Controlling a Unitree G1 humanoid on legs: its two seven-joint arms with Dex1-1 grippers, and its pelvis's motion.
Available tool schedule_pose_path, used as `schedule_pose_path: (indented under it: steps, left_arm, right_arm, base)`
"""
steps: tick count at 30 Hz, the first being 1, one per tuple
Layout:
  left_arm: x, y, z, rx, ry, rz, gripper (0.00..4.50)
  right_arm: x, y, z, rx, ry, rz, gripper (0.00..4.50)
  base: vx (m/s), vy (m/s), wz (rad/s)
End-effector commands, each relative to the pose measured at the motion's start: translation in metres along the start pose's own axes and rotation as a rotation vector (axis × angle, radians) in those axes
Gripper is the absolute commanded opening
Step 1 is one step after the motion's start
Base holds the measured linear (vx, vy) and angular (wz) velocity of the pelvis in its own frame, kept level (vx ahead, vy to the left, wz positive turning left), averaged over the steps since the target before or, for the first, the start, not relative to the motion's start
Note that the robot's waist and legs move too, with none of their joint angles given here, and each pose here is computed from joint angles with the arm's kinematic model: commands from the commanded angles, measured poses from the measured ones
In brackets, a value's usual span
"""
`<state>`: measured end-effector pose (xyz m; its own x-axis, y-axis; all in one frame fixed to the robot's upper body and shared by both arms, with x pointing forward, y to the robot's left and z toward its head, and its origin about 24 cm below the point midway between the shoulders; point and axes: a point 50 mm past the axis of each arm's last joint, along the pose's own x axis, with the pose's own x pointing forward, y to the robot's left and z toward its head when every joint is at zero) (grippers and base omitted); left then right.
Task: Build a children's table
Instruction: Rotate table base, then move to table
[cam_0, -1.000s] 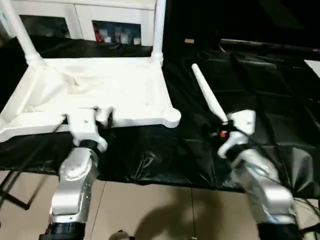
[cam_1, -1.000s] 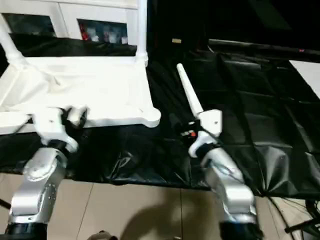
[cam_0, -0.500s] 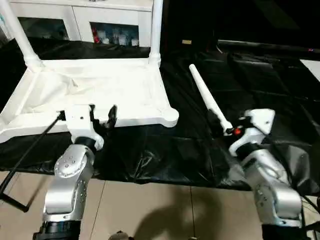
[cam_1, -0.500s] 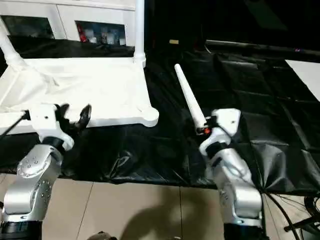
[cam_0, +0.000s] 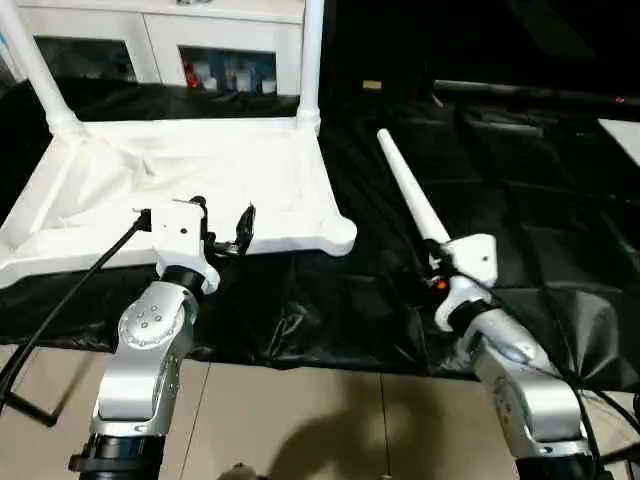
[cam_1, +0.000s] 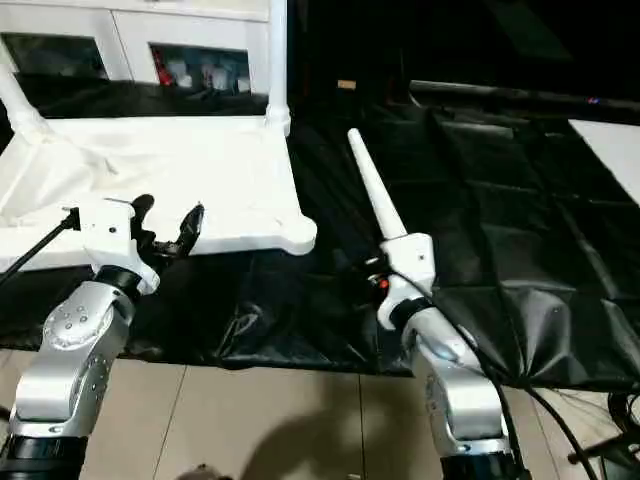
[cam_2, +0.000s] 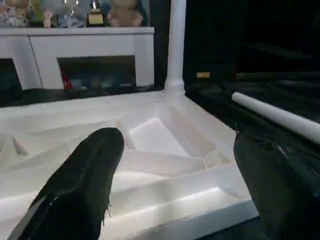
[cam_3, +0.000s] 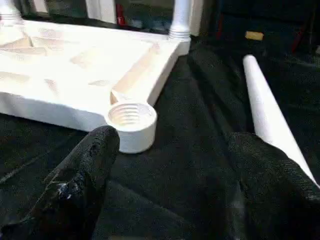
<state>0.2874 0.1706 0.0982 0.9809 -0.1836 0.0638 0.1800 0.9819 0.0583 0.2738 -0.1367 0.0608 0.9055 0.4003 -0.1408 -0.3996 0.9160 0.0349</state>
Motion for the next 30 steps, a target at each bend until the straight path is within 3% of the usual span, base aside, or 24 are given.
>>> schedule_pose_path:
  steps: [1,5,13,18,25,30]
  left_arm:
    - [-0.001,-0.002,0.0,0.004,0.003,-0.015,4.04]
    - [-0.002,0.0,0.0,-0.002,0.005,-0.013,4.04]
    - [-0.002,0.001,0.0,0.001,0.01,-0.017,4.04]
    - [-0.001,0.0,-0.001,-0.002,0.013,-0.025,4.04]
    - [0.0,-0.001,-0.002,0.003,0.016,-0.035,4.04]
    - [0.0,-0.002,-0.002,0.002,0.018,-0.042,4.04]
  right_arm:
    - [0.002,0.0,0.003,-0.031,-0.011,0.009,3.89]
    - [0.002,-0.001,0.002,0.02,-0.013,-0.012,3.89]
    - [0.004,-0.004,0.003,0.003,-0.019,-0.063,3.89]
    - [0.003,-0.005,0.003,0.038,-0.018,-0.08,3.89]
    - [0.005,-0.011,0.001,0.061,0.066,-0.131,3.89]
    - [0.009,-0.012,0.01,0.045,0.089,-0.128,3.89]
  base:
    - [0.0,0.0,0.0]
    - [0.043,0.015,-0.01]
    - [0.088,0.005,0.03]
    - [0.108,0.012,0.05]
    - [0.083,-0.011,0.12]
    - [0.064,-0.029,0.14]
